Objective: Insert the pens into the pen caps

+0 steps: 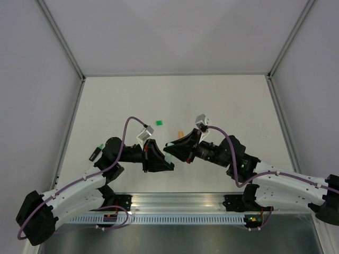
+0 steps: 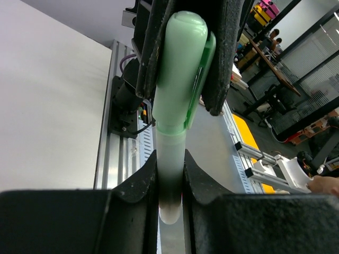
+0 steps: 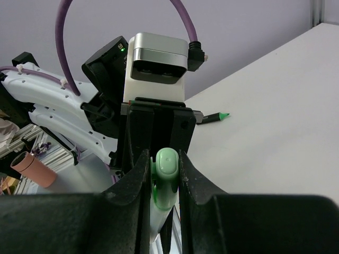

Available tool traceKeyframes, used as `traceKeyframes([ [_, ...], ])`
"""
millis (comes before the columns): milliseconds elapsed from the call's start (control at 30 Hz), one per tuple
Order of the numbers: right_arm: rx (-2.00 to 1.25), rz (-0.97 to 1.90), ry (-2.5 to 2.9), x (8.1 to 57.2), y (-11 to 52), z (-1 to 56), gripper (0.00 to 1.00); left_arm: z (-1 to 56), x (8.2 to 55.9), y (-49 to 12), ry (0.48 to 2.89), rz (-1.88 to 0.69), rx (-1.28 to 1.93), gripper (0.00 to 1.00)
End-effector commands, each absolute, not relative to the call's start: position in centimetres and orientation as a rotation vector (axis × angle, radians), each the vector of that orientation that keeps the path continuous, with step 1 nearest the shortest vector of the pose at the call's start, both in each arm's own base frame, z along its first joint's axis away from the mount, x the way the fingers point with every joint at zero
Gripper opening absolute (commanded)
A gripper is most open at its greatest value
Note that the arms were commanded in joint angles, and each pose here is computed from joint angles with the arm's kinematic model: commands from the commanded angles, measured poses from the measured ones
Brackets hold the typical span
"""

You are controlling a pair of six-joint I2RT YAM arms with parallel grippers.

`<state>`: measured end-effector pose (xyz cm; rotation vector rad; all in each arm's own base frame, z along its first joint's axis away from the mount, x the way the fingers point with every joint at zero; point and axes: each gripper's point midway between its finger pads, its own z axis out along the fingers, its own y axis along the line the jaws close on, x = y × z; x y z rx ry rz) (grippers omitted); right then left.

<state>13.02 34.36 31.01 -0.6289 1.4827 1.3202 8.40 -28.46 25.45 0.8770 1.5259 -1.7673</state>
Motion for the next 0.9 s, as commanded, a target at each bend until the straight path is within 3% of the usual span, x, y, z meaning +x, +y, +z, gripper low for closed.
traceKeyframes([
  [0, -0.918, 1.263, 1.766, 9.6, 34.0, 20.5, 0.0, 34.8, 9.3, -28.2, 1.216, -1.745, 0.814, 0.02],
  [367, -0.964, 1.338, 1.802, 7.8, 33.4, 19.9, 0.0, 36.6, 11.2, -28.0, 1.295, -1.613, 0.753, 0.02],
  [567, -1.087, 1.452, 1.672, 5.5, 33.3, 21.9, 0.0, 36.3, 9.8, -28.3, 1.239, -1.654, 0.865, 0.02],
  [700, -1.039, 1.423, 1.687, 6.4, 33.7, 22.9, 0.01, 35.6, 9.5, -28.3, 1.225, -1.638, 0.916, 0.02],
  [767, -0.992, 1.403, 1.685, 7.1, 33.8, 23.8, 0.07, 35.1, 9.4, -28.4, 1.223, -1.635, 0.948, 0.02],
  [867, -0.893, 1.353, 1.65, 8.7, 33.7, 26.2, 0.28, 34.1, 9.6, -28.6, 1.244, -1.632, 0.947, 0.02],
])
